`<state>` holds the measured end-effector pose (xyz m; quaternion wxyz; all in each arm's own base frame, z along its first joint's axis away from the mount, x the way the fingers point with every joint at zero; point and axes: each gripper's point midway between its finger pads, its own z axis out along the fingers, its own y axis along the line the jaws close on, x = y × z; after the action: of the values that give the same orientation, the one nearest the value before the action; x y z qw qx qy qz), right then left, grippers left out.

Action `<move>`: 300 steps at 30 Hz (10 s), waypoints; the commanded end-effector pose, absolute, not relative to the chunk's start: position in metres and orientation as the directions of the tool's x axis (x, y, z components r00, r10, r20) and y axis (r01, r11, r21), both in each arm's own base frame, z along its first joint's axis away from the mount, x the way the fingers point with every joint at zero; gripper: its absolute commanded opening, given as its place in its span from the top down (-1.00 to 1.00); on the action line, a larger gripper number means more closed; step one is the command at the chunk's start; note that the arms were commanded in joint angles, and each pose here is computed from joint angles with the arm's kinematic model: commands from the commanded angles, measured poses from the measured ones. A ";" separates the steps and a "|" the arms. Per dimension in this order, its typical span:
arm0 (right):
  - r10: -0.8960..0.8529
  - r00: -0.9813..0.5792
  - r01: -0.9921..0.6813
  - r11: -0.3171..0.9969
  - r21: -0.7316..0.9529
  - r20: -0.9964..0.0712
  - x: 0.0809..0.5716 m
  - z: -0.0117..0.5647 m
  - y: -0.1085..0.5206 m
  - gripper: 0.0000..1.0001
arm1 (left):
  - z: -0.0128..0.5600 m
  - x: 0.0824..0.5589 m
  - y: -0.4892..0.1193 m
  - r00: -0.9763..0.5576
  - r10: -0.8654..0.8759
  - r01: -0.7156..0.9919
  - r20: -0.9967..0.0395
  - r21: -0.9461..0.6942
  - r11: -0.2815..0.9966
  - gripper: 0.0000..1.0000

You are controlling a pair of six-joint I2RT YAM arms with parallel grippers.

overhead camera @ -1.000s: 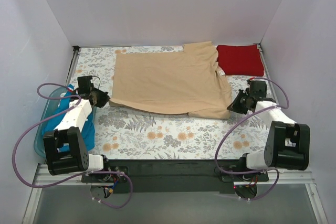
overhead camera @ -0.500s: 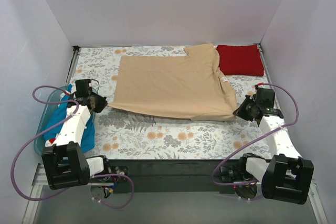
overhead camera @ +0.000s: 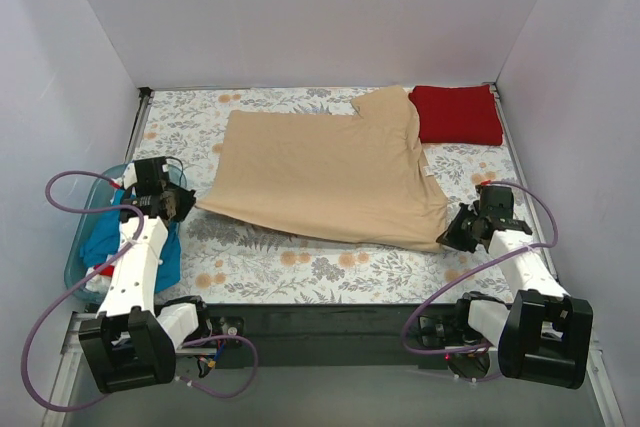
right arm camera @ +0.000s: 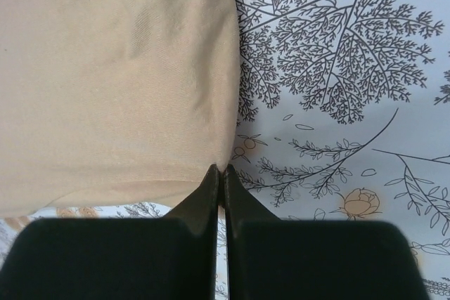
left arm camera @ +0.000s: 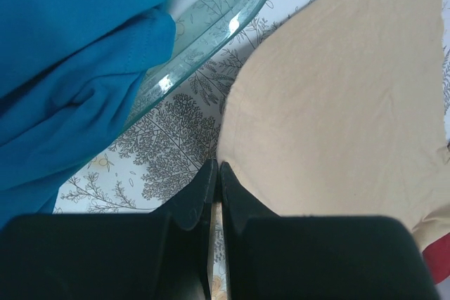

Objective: Fold and stack the t-shirts
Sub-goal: Flatten the tshirt out, then fold the tshirt

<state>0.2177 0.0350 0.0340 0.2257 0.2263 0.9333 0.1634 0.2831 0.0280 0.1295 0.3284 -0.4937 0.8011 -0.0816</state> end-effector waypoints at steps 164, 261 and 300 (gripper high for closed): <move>0.480 -0.796 0.255 0.818 0.515 -0.369 0.323 0.091 0.039 0.97 | 0.084 0.364 0.009 -0.358 -0.892 -0.736 -0.275 -0.505 0.451 1.00; 0.211 -0.894 0.169 0.976 0.139 -0.394 0.250 0.007 0.079 0.94 | 0.068 0.346 -0.010 -0.436 -0.851 -0.695 -0.292 -0.492 0.525 0.47; 0.355 -0.749 0.013 0.852 0.523 -0.559 0.468 0.116 0.114 0.97 | 0.053 0.346 -0.009 -0.454 -0.847 -0.713 -0.276 -0.458 0.532 0.57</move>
<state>0.4385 0.1092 0.0876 0.2867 0.1112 0.9244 0.2256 0.3434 -0.0087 0.0515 0.2354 -0.4706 0.8389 -0.1390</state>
